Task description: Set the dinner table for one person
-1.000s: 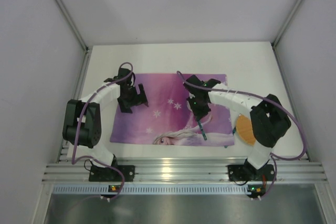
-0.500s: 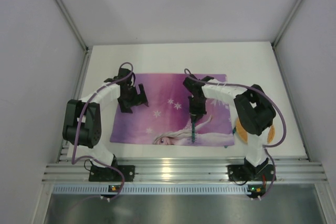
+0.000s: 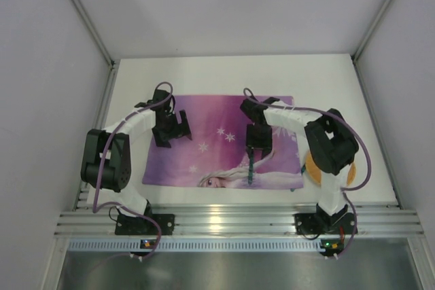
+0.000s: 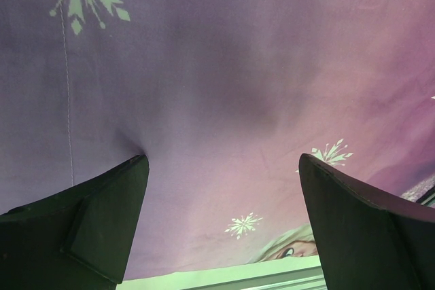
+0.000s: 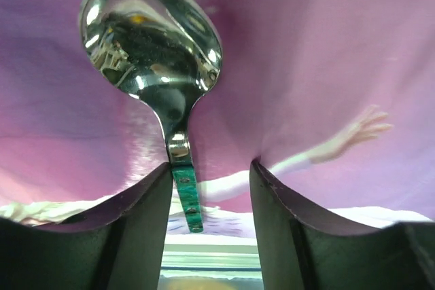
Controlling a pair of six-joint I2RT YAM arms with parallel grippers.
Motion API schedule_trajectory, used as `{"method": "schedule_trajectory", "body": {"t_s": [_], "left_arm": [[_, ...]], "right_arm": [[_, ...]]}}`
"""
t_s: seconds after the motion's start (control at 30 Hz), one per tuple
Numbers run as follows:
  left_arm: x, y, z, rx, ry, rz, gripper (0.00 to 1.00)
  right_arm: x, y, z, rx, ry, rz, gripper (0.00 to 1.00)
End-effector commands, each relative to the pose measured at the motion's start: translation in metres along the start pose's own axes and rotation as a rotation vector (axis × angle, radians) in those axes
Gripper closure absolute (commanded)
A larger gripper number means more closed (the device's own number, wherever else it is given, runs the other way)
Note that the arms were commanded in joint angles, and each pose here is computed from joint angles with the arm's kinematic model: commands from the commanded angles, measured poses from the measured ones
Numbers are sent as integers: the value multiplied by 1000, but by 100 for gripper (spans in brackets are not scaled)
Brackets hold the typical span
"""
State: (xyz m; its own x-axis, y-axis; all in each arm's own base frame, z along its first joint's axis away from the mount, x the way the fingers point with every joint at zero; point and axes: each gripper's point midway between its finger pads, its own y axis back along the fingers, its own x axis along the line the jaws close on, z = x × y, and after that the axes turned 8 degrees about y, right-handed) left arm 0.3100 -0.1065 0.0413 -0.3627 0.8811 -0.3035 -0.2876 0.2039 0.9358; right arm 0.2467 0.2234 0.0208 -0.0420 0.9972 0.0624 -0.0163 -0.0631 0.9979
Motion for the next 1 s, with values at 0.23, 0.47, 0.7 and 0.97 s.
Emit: {"method": "schedule_trajectory", "body": {"t_s": [0.23, 0.47, 0.7, 0.97], "left_arm": [[-13, -3, 4, -20, -17, -70, 3], [-17, -6, 4, 0, -22, -84, 3], [-16, -5, -2, 24, -41, -89, 3], [-15, -1, -9, 42, -60, -98, 3]], "right_arm": [[-135, 73, 7, -161, -246, -159, 41], [-238, 83, -12, -176, -590, -164, 32], [-292, 92, -55, -265, -871, -98, 32], [-305, 84, -95, -253, -1000, -195, 33]]}}
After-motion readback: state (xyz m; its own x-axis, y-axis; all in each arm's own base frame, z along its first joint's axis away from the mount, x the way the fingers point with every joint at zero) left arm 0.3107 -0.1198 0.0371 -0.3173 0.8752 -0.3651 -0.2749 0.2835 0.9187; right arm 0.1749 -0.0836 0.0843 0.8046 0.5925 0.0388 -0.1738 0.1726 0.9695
